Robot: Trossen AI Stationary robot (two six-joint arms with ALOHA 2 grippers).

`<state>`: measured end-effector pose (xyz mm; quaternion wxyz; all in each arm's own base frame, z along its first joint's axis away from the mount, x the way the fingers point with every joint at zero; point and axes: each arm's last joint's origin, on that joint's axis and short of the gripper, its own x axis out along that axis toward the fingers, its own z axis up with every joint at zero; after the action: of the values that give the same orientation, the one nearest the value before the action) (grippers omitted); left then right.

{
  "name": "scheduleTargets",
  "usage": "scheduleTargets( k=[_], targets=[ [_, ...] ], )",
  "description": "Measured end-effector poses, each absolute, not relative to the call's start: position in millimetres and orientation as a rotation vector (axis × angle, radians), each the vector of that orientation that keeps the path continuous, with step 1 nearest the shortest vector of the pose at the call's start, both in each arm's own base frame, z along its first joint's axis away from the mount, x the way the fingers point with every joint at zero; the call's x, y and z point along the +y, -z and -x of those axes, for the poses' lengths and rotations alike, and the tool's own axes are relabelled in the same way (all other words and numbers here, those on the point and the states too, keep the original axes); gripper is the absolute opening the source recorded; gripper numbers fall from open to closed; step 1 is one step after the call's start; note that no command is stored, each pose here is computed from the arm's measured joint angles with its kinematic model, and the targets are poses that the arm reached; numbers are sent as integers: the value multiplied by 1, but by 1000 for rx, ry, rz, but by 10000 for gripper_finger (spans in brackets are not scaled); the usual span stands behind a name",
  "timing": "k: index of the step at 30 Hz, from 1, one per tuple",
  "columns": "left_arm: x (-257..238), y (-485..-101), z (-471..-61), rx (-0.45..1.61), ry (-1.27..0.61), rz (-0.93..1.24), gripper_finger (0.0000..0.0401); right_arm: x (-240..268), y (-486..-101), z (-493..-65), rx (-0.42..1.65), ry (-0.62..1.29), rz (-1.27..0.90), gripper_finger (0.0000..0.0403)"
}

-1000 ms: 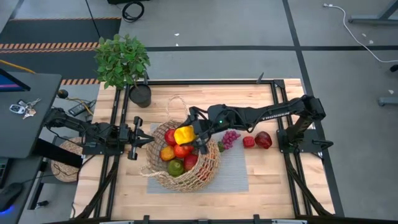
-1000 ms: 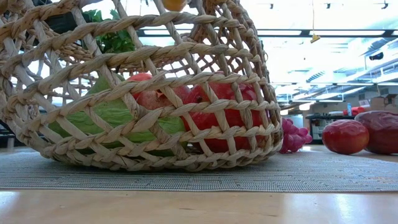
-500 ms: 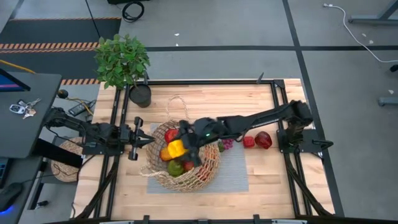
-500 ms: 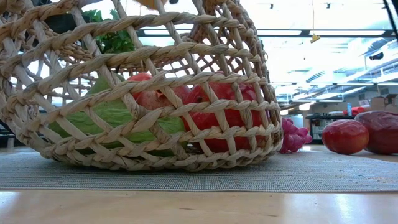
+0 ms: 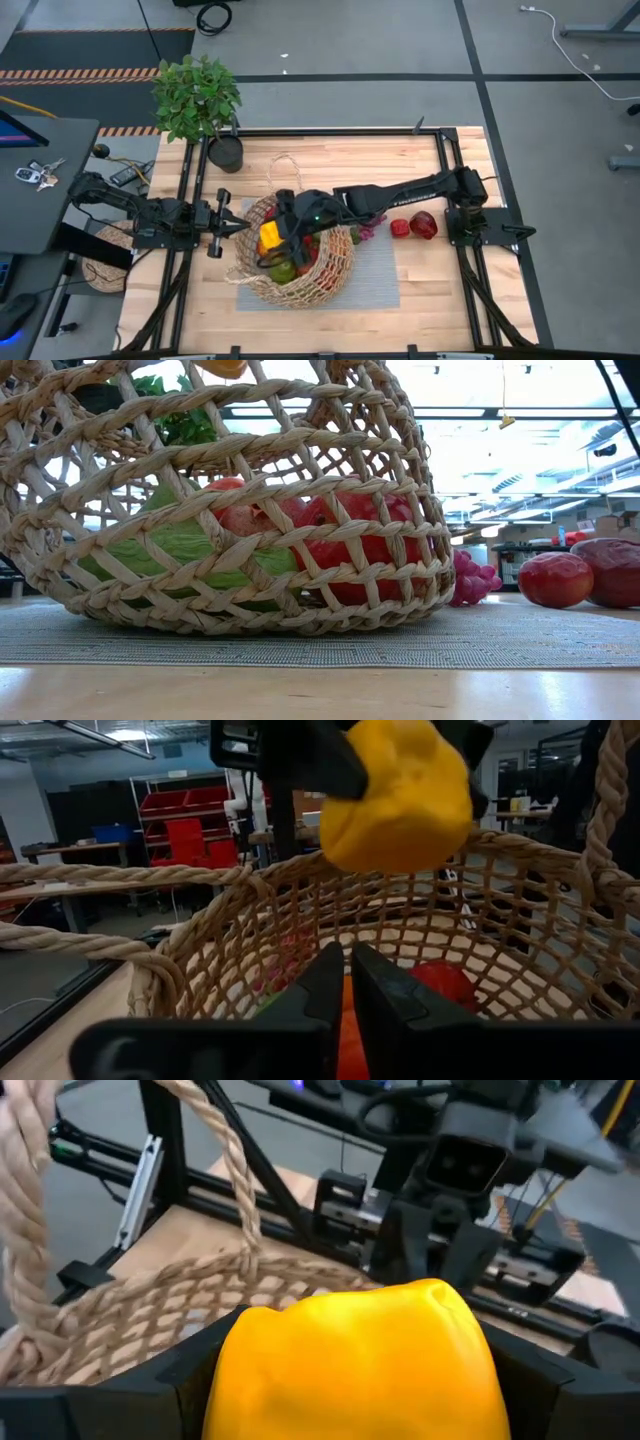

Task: Build produce basket
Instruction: Put the bell pepper into the brown basket

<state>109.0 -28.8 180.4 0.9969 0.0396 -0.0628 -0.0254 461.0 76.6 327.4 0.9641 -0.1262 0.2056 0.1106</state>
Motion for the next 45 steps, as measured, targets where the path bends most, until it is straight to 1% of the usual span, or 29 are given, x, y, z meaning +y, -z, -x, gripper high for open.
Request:
scheduleTargets(
  k=[9,13,19,23,26,29,33,38,42,45],
  targets=[
    [-29,-180,-109,-126,51,-79,29,72,-305,-460,499,-256,214,307],
    [-29,-180,-109,-126,51,-79,29,77,-300,-457,517,-350,192,307],
    [-29,-181,-109,-127,51,-79,36,78,-297,-456,527,-335,200,309],
    [-29,-180,-109,-126,51,-79,33,78,-297,-457,525,-332,210,309],
    [-29,-181,-109,-127,51,-79,29,77,-304,-455,531,-308,249,309],
    [-29,-181,-109,-127,51,-79,28,76,-321,-447,502,-264,306,309],
    [-29,-181,-109,-127,50,-79,33,75,-341,-437,448,-255,319,309],
    [-29,-180,-109,-126,51,-79,35,74,-337,-435,497,-253,344,309],
    [-29,-181,-109,-127,50,-79,30,72,-335,-429,568,-192,423,309],
    [-29,-181,-109,-127,51,-79,28,72,-345,-423,547,-180,429,309]
  ],
)
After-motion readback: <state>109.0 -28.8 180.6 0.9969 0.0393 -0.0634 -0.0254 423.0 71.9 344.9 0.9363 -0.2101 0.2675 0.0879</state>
